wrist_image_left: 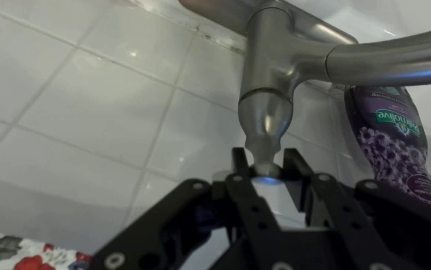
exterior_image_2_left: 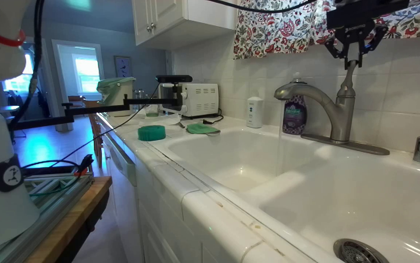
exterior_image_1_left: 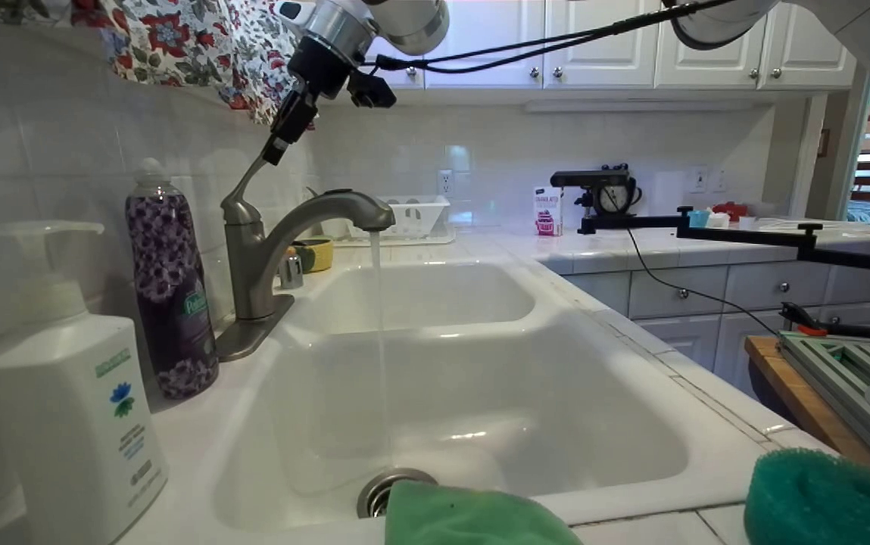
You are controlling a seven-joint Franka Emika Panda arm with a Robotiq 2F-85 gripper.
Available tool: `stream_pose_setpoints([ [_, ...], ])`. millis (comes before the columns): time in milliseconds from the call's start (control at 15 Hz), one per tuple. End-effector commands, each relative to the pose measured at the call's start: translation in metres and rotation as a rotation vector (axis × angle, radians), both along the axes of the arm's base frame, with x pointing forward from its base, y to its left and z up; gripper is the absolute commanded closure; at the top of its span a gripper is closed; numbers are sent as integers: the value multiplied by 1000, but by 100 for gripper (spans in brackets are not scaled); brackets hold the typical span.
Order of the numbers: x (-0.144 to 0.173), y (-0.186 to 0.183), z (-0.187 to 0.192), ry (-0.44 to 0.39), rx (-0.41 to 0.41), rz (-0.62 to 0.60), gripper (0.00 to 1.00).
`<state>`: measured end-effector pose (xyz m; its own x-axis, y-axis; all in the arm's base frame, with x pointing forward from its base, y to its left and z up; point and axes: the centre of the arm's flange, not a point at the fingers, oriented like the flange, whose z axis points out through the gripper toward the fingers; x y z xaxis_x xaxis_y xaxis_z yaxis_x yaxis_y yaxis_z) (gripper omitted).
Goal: Open the faucet
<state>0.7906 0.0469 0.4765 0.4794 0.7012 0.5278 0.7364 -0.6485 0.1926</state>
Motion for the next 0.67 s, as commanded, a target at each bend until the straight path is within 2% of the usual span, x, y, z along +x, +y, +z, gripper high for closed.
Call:
stream_pose_setpoints([
  [0, 17, 0, 21, -50, 9, 44, 93],
  [200, 17, 1, 22, -55, 10, 50, 93],
  [267, 17, 2, 21, -52, 8, 50, 52],
  [600, 14, 2, 45, -74, 5, 33, 17],
])
